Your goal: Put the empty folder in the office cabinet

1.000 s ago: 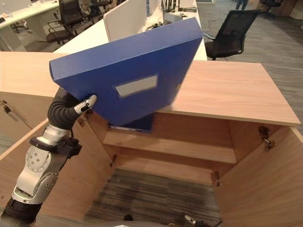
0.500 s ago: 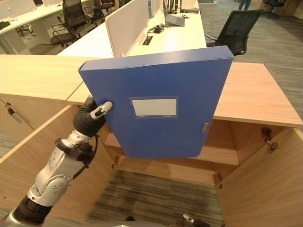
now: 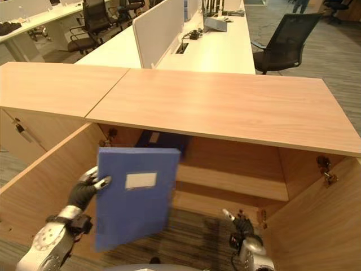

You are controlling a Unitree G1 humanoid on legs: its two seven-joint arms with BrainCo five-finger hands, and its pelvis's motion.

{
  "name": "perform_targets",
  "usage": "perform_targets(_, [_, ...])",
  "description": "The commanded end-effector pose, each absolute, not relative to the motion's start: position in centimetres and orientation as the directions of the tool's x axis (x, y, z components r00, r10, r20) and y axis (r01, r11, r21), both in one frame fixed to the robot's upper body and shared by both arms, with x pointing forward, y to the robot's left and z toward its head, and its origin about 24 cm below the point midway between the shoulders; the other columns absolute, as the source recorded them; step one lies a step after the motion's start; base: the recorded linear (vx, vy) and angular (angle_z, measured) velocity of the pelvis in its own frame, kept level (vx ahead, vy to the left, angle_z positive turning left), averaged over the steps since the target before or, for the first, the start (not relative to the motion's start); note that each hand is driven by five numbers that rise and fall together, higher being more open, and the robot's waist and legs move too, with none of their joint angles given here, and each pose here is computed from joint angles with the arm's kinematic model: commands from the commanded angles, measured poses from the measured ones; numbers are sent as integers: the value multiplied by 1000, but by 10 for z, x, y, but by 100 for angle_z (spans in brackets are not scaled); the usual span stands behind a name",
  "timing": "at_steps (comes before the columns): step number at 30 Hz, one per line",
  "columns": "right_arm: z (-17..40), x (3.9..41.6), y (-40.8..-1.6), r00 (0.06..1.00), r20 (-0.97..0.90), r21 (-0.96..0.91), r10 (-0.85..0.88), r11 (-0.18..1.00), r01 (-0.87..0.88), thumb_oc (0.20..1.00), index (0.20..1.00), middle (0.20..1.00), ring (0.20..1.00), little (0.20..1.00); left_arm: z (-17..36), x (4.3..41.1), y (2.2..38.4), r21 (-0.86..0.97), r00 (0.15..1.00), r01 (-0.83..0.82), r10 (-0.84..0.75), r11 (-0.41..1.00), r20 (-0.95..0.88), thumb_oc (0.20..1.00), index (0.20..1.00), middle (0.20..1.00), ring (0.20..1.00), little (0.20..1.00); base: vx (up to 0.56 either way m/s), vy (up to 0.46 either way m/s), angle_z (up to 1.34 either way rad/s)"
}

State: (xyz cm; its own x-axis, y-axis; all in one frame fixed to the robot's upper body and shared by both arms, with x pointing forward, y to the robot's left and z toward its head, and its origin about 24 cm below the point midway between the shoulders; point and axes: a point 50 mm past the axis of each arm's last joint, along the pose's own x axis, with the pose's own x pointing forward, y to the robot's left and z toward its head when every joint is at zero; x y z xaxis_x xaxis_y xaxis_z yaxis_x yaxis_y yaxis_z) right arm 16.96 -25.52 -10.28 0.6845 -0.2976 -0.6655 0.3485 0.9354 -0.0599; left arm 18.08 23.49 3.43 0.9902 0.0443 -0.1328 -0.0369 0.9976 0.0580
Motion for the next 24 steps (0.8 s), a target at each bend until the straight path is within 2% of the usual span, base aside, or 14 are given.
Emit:
perform_targets(1, [-105,170,-257,685,-639,-162,-350,932,325,1000,1000,1000,1000,1000,71,189,234,194,995,-63,46,979,91,200,200,200,200,200,0,0,0])
perform_targets(3, [-98,174,-256,716,-607,-172,-345,937,305,1000,1000,1000,1000,1000,67,187,239,183,992,-111,98,977,82,200,200,200,200,200,0,0,0])
perform_targets(8, [-66,197,-251,850,-474,-325,-231,943,75,1000,1000,1000,1000,1000,78,192,241,243,978,-166,128,956,165,200,200,200,200,200,-13,-16,-2])
perform_targets(9, [-50,209,-241,900,-412,-346,-142,938,-10,1000,1000,1000,1000,1000,84,197,236,242,974,-153,105,958,200,200,200,200,200,200,0,0,0])
perform_targets(13, [-41,217,-225,925,-378,-342,-44,935,-95,1000,1000,1000,1000,1000,91,203,229,254,970,-126,65,959,234,200,200,200,200,200,0,0,0])
perform_targets(16, [-29,229,-194,938,-329,-287,111,934,-211,1000,1000,1000,1000,1000,102,212,210,235,957,-37,-33,971,287,200,200,200,200,200,0,0,0])
perform_targets(24, [-20,236,-162,927,-284,-166,244,940,-298,1000,1000,1000,1000,1000,113,221,186,200,933,85,-149,976,328,200,200,200,200,200,0,0,0])
